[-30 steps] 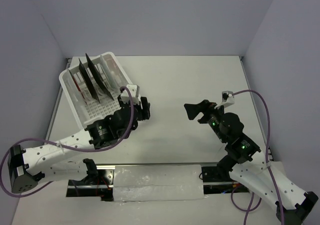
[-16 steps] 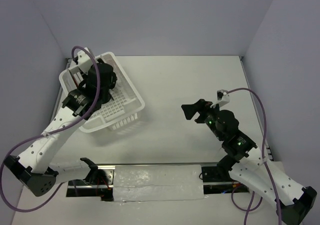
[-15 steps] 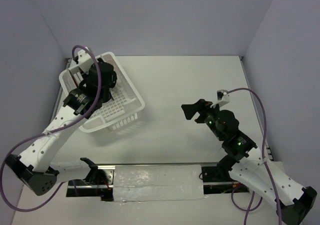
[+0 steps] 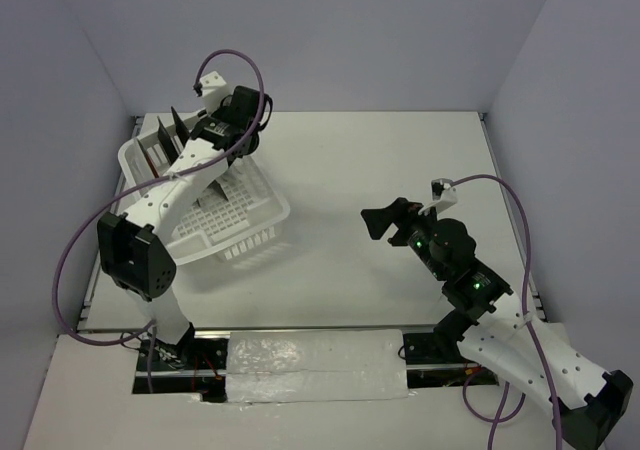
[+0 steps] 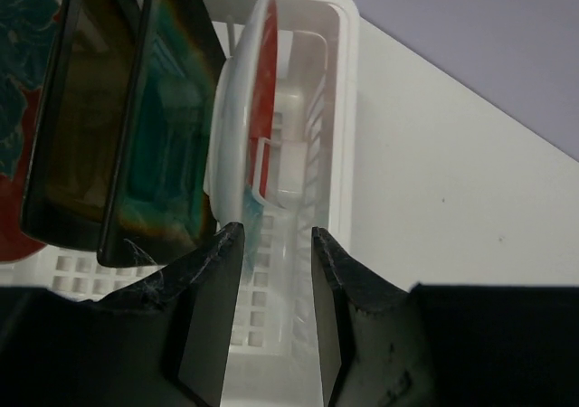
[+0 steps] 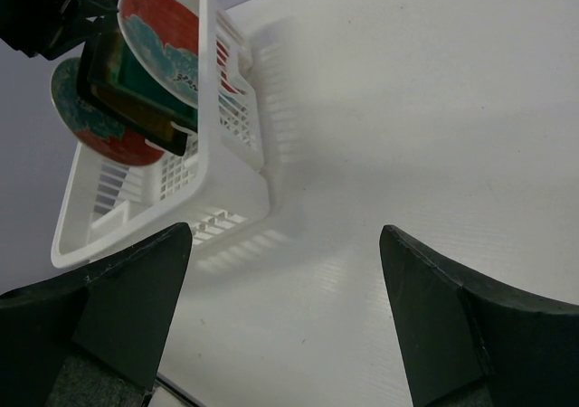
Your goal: Unload the plates from the dish rack
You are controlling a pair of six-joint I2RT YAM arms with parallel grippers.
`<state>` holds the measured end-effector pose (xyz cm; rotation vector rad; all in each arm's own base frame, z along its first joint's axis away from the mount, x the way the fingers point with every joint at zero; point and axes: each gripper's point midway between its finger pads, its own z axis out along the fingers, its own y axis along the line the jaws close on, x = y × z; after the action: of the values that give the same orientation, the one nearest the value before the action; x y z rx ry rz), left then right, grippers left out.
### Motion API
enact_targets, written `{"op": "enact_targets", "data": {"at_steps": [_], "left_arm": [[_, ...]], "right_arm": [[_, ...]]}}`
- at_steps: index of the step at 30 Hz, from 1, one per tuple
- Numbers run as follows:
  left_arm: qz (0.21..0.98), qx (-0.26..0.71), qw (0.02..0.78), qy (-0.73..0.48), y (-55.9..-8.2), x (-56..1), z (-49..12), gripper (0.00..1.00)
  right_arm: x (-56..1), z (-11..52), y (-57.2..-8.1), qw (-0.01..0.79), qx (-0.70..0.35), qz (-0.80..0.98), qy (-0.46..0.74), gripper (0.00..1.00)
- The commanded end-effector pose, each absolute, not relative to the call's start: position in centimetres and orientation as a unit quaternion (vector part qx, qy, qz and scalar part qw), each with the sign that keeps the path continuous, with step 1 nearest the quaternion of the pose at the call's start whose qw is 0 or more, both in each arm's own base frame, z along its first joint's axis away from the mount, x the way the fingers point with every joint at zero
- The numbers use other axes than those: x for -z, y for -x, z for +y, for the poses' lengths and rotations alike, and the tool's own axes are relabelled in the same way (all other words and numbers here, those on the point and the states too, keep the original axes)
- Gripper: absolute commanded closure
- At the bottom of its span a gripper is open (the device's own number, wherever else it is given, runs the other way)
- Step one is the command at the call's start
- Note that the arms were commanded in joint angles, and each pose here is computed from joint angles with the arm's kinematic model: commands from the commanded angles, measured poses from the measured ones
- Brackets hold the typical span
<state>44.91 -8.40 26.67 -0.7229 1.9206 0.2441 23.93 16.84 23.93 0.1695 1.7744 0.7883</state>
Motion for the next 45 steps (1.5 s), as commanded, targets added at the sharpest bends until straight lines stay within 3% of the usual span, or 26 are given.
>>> {"op": "enact_targets", "data": {"at_steps": [1,8,24,30,33,34,36,45], "left_arm": [[0.775,-0.106,0.532,0.324,-45.4,-29.0,-6.4,0.52],[0.765,-0.130,0.539,0.327,-45.5,-28.6,-5.2,0.53],[0.796,-0.150,0.484,0.332,-48.7,-21.4,-3.8,0.55],[0.797,-0.163,0.479,0.330,-49.1,-20.6,-3.6,0.67],[0.795,-0.165,0.483,0.329,-49.1,-20.9,-3.5,0.83],[0.794,-0.165,0.484,0.330,-49.1,-21.1,-3.4,0.93],[0.793,-0.164,0.486,0.328,-49.0,-21.5,-3.4,1.00],[0.780,-0.146,0.510,0.332,-48.7,-26.1,-3.3,1.00]], "right_arm": [[-26.4,16.9,-23.9,0.579,-0.347,0.735,-0.068,0.08],[-26.7,17.4,-23.6,0.575,-0.359,0.733,-0.059,0.08],[-26.8,17.4,-23.5,0.575,-0.360,0.732,-0.055,0.08],[-26.8,17.5,-23.4,0.574,-0.363,0.732,-0.053,0.08],[-27.0,17.5,-23.4,0.575,-0.364,0.731,-0.053,0.08],[-26.9,17.5,-23.4,0.575,-0.364,0.731,-0.052,0.08],[-27.0,17.5,-23.4,0.576,-0.363,0.730,-0.053,0.08],[-26.8,17.4,-23.6,0.576,-0.356,0.734,-0.054,0.08]]}}
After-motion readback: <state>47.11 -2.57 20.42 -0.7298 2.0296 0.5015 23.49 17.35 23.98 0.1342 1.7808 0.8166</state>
